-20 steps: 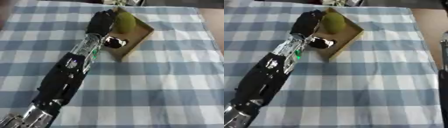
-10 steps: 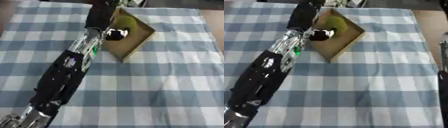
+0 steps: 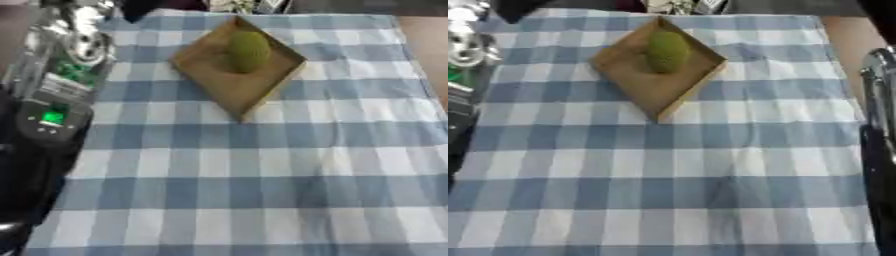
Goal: Pick up objects on the table and place them in the box.
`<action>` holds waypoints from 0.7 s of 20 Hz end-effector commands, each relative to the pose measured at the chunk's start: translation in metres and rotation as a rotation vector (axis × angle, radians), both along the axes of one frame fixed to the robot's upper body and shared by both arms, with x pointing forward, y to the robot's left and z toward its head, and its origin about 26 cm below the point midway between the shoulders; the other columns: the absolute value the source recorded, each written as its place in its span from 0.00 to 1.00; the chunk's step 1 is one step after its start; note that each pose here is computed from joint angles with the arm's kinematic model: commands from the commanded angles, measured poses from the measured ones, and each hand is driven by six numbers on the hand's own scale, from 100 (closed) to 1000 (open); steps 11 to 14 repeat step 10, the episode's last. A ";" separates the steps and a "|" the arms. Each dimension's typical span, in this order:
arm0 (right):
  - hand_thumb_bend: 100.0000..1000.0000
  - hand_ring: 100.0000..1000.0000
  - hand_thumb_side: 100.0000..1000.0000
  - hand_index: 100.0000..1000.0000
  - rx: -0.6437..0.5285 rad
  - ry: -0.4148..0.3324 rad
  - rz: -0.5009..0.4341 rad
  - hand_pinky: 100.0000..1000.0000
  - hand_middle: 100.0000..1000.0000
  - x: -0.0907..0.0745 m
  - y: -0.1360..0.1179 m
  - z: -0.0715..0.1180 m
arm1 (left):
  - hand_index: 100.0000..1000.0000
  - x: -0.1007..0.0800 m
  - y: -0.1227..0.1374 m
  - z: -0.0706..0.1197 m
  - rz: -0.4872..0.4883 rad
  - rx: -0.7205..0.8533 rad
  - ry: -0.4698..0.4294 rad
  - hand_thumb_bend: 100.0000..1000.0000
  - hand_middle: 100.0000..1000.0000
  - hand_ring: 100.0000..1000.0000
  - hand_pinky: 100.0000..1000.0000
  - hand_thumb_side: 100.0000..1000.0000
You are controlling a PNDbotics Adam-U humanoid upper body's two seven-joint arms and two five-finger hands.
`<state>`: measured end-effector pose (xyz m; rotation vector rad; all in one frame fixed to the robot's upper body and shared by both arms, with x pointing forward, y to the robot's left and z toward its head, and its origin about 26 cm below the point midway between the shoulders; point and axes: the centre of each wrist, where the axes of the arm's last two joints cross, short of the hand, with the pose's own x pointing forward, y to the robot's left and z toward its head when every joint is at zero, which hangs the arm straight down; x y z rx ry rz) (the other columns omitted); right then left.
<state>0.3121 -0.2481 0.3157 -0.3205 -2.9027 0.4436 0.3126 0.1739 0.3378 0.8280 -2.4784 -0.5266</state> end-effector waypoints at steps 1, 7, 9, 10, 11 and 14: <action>0.00 0.88 0.47 0.82 -0.014 -0.041 -0.040 0.85 0.61 -0.006 -0.007 0.009 | 0.73 -0.012 0.037 0.009 -0.031 -0.081 -0.088 0.00 0.57 0.62 0.62 0.50; 0.00 0.88 0.47 0.81 -0.002 -0.053 -0.072 0.85 0.61 -0.006 -0.012 0.010 | 0.69 -0.010 0.083 -0.017 -0.106 -0.219 -0.134 0.00 0.53 0.58 0.60 0.52; 0.00 0.88 0.47 0.81 0.006 -0.058 -0.079 0.85 0.61 -0.007 -0.013 0.011 | 0.70 -0.010 0.089 -0.025 -0.164 -0.255 -0.148 0.00 0.53 0.58 0.61 0.58; 0.00 0.87 0.47 0.81 0.010 -0.061 -0.081 0.85 0.61 -0.007 -0.013 0.011 | 0.70 -0.009 0.092 -0.028 -0.197 -0.273 -0.154 0.00 0.53 0.59 0.61 0.54; 0.00 0.87 0.47 0.81 0.010 -0.061 -0.081 0.85 0.61 -0.007 -0.013 0.011 | 0.70 -0.009 0.092 -0.028 -0.197 -0.273 -0.154 0.00 0.53 0.59 0.61 0.54; 0.00 0.87 0.47 0.81 0.010 -0.061 -0.081 0.85 0.61 -0.007 -0.013 0.011 | 0.70 -0.009 0.092 -0.028 -0.197 -0.273 -0.154 0.00 0.53 0.59 0.61 0.54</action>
